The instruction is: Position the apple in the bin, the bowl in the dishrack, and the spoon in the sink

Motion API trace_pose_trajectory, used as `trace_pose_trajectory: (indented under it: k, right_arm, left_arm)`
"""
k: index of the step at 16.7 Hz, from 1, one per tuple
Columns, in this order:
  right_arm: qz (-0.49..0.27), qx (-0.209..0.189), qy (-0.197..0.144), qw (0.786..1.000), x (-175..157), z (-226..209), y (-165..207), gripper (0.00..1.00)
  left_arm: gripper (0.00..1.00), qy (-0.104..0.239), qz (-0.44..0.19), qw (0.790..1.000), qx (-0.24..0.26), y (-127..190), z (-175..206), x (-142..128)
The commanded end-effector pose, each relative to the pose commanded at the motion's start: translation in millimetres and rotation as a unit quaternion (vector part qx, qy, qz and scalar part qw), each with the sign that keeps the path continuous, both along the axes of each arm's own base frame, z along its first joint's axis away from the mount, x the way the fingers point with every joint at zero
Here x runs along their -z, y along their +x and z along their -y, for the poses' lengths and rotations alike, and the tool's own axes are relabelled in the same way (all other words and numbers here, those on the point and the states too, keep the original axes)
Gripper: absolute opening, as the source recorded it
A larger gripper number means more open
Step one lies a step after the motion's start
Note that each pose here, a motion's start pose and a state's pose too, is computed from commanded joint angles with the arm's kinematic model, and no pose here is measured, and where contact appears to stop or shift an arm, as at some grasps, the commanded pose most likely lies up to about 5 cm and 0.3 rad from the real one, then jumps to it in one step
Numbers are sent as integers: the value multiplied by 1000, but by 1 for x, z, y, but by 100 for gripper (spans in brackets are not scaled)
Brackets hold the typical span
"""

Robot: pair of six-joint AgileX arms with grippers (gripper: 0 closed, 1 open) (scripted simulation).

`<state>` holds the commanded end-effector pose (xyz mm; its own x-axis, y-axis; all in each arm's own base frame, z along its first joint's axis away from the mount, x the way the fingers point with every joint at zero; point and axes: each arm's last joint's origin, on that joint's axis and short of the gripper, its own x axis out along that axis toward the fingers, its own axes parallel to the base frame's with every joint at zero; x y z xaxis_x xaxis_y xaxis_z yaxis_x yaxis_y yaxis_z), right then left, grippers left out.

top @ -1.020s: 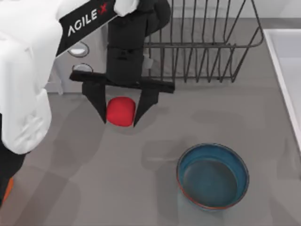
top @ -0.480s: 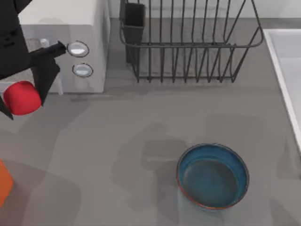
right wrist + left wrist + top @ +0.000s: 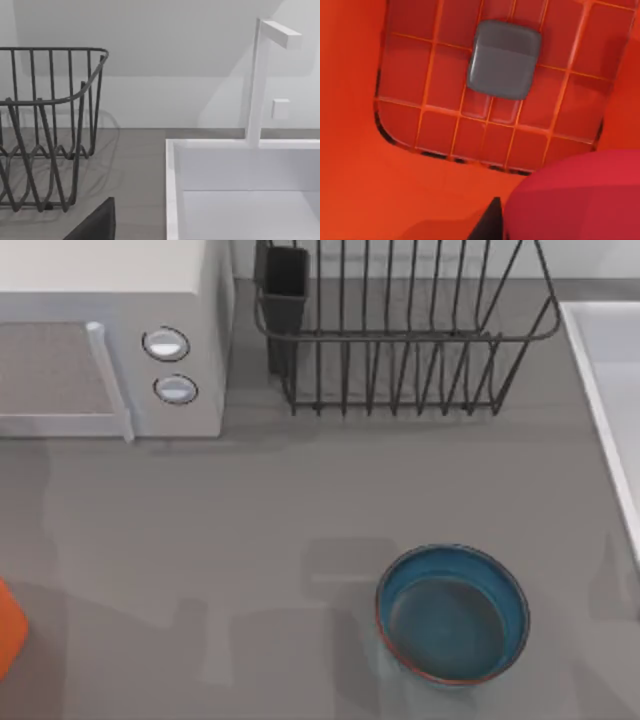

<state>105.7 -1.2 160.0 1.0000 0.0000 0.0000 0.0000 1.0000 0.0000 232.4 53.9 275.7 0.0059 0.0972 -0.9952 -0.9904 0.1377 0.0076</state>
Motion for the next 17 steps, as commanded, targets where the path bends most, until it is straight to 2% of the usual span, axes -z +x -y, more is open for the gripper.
trace_pose_trajectory:
  k: [3, 9, 17]
  right_arm:
    - [0, 0, 0, 1000, 0, 0, 0, 100]
    - [0, 0, 0, 1000, 0, 0, 0, 100]
    - [0, 0, 0, 1000, 0, 0, 0, 100]
  left_arm:
    - [0, 12, 11, 999, -46, -16, -11, 2]
    - [0, 11, 7, 999, -43, -16, -11, 7]
    - [0, 12, 11, 999, -47, -15, -19, 64]
